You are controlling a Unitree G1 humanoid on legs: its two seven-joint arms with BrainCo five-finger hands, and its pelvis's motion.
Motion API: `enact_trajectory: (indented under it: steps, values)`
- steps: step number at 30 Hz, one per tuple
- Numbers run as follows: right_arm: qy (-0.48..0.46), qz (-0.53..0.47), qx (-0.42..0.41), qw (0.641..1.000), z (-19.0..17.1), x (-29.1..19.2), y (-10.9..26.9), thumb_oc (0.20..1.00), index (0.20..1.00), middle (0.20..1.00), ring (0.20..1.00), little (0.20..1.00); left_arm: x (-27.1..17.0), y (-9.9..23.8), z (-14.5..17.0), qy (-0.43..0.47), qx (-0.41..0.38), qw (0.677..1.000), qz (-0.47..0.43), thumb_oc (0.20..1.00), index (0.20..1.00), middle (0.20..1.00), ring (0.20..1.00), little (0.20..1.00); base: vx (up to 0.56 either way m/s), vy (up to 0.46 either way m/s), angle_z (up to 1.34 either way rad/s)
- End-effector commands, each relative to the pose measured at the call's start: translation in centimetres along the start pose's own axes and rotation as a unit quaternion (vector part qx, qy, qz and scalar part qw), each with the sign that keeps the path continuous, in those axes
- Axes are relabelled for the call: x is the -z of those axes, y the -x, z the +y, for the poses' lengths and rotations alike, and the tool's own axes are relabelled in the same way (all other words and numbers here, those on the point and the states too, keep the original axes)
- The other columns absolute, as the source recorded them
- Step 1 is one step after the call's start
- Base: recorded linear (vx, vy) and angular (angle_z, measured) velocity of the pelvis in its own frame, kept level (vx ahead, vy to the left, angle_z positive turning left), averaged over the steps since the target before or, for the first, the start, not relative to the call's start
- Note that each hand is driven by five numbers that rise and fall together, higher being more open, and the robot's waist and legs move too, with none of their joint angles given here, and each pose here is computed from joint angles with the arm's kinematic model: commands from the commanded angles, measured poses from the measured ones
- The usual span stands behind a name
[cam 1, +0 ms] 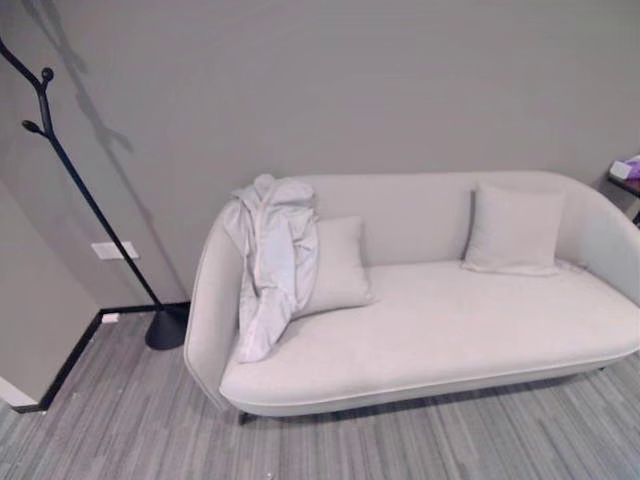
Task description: Hang the clothes on the sofa on the clothes rack.
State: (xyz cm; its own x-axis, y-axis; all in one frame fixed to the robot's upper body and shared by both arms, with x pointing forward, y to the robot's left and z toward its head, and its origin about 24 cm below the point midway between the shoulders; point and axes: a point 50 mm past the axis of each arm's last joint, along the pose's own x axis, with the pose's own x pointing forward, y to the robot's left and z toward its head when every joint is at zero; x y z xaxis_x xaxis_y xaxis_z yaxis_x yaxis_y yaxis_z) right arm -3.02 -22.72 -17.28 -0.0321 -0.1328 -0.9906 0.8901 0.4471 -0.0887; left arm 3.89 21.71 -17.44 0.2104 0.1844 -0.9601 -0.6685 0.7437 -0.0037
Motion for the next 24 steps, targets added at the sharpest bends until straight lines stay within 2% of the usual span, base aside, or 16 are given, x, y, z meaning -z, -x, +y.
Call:
enact_trajectory:
  steps: [1, 13, 24]
  values:
    - [0.031, -0.008, -0.018, 0.999, 1.7, -0.6, 0.0, 1.0, 1.0, 1.0, 1.0, 1.0, 0.4, -0.1, -2.7, -0.016, 0.043, 0.999, 0.004, 1.0, 1.0, 1.0, 1.0, 1.0, 0.0, 0.0, 0.0]
    - [0.097, -0.004, -0.027, 0.995, 1.6, -1.2, 0.1, 1.0, 1.0, 1.0, 1.0, 1.0, 0.6, -0.1, -3.5, -0.086, 0.075, 0.993, 0.015, 1.0, 1.0, 1.0, 1.0, 1.0, -0.01, -0.008, 0.0]
    - [0.169, -0.035, -0.037, 0.984, 2.8, -4.2, 0.4, 1.0, 1.0, 1.0, 1.0, 1.0, -0.9, -0.2, -4.6, -0.078, 0.077, 0.994, -0.008, 1.0, 1.0, 1.0, 1.0, 1.0, 0.02, 0.123, 0.08]
